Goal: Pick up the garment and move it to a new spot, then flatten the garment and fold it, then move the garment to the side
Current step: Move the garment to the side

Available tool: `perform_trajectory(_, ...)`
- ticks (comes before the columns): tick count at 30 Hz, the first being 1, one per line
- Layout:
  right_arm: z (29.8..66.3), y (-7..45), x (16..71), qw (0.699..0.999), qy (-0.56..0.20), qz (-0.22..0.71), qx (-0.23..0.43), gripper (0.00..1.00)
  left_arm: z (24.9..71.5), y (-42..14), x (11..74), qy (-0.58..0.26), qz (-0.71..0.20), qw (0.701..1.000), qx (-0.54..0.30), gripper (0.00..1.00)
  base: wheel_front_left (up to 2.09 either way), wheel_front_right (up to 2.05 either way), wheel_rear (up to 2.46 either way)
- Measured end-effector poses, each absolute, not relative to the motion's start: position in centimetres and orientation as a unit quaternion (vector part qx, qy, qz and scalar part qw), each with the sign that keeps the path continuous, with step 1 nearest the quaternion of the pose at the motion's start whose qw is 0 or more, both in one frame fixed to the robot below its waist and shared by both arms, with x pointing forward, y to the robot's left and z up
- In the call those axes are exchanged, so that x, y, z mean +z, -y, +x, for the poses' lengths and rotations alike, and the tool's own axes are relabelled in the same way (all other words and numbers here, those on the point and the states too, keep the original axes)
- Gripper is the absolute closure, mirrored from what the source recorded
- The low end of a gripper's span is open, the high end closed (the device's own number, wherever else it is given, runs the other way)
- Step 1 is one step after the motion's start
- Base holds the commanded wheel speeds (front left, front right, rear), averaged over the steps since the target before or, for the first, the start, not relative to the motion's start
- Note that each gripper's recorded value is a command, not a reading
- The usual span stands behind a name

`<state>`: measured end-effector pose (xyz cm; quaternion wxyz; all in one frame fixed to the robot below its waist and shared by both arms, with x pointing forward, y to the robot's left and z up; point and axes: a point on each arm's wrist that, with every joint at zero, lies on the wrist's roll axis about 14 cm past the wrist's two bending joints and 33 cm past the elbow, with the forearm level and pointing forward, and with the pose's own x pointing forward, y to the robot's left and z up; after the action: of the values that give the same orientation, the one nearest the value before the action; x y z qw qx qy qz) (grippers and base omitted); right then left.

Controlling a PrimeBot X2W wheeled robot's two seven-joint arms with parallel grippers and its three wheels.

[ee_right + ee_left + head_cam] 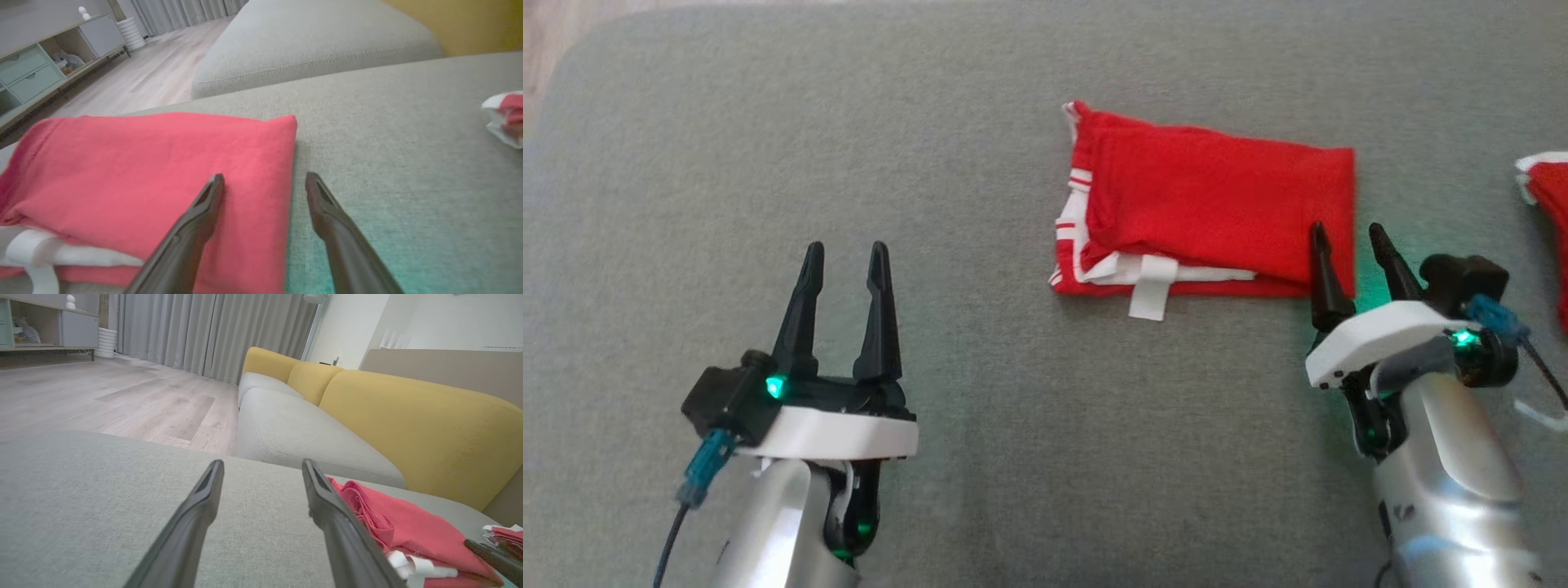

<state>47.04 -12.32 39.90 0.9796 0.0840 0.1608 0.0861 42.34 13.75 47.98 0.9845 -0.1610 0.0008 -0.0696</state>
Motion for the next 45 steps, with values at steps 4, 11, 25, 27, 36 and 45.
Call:
perform_trajectory(4, 47.4, 11.3, 37.4, 0.968, -0.213, 0.096, 0.09, 0.0, 42.2, -14.6, 47.7, -0.005, -0.158, 0.986, -0.057, 0.0, 0.0, 0.0, 0.0)
perform_trajectory(11, 48.5, 10.4, 36.7, 0.965, -0.229, 0.079, 0.101, 1.0, 42.1, -15.3, 47.8, -0.003, -0.155, 0.987, -0.048, 0.0, 0.0, 0.0, 0.0)
perform_trajectory(25, 48.4, 13.7, 42.5, 0.982, -0.12, -0.092, 0.112, 1.0, 42.4, -11.6, 50.6, 0.029, -0.172, 0.979, -0.104, 0.0, 0.0, 0.0, 0.0)
perform_trajectory(27, 48.1, 14.5, 43.4, 0.981, -0.108, -0.12, 0.111, 1.0, 42.2, -10.4, 51.2, 0.034, -0.179, 0.976, -0.122, 0.0, 0.0, 0.0, 0.0)
perform_trajectory(36, 47.7, 18.8, 46.9, 0.962, -0.089, -0.231, 0.114, 1.0, 42.0, -5.7, 52.3, 0.038, -0.189, 0.964, -0.183, 0.0, 0.0, 0.0, 0.0)
perform_trajectory(45, 47.8, 28.4, 50.0, 0.933, -0.12, -0.333, 0.066, 1.0, 44.3, -3.2, 51.4, 0.03, -0.2, 0.956, -0.214, 0.0, 0.0, 0.0, 0.0)
